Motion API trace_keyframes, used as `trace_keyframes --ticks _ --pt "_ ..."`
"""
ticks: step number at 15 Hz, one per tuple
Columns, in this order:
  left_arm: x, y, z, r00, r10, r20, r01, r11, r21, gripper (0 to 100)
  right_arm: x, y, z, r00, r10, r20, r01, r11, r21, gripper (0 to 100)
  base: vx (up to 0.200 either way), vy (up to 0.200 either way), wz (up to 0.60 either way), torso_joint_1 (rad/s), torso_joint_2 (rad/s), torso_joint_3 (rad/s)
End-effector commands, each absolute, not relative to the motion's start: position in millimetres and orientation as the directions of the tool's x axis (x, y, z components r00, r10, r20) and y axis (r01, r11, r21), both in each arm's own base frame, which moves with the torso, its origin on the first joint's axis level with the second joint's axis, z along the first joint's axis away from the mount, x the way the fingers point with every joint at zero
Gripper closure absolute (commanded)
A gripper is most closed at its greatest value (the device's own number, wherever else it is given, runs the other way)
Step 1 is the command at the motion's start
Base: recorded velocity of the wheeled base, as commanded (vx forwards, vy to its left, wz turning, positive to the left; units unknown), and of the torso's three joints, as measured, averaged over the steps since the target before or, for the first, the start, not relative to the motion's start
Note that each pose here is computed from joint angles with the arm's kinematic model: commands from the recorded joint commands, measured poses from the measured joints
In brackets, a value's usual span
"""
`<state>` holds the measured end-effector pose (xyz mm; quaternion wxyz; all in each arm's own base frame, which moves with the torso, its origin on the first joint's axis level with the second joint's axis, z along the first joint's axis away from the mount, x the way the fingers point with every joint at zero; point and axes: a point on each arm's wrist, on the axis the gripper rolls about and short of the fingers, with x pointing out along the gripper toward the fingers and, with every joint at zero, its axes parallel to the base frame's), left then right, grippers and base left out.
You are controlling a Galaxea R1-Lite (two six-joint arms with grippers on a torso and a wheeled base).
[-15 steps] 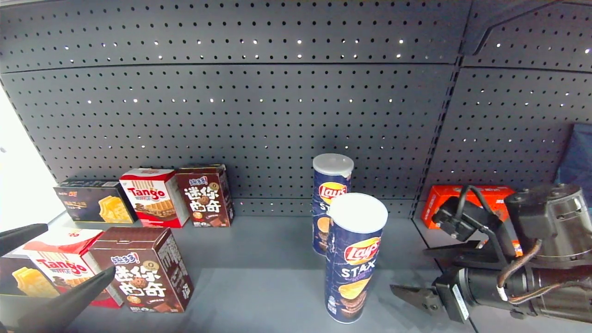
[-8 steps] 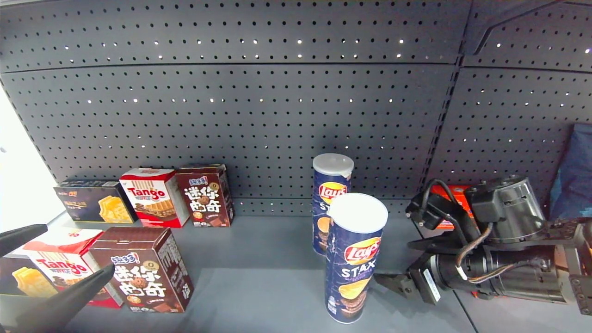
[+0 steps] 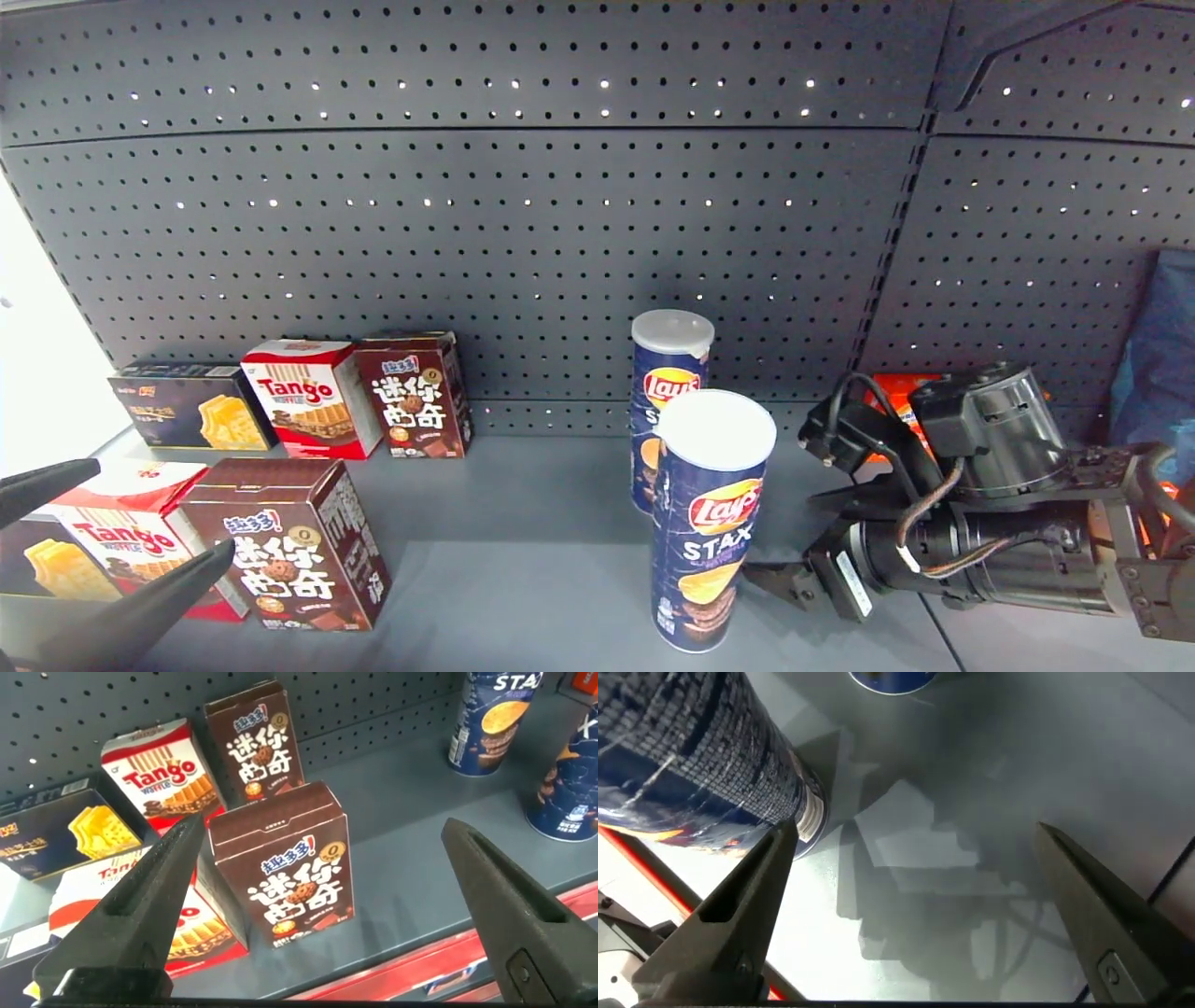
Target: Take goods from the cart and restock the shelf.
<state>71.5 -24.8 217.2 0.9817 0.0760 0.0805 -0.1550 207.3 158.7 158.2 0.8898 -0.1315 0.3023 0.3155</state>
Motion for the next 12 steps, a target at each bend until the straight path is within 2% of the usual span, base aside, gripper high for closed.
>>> trace_keyframes --ticks 1,12 --pt "72 -25 216 0.938 -0.292 -0.187 0.317 0.94 0.124 0 206 160 159 0.617 0.488 -0.618 -0.646 0.762 -0.043 0 0.0 0.0 0.0 0.0 0.0 0.0" --pt "72 -25 213 0.936 -0.291 -0.196 0.318 0.94 0.125 0 201 170 155 0.588 0.51 -0.628 -0.68 0.732 -0.042 0 0.0 0.0 0.0 0.0 0.0 0.0"
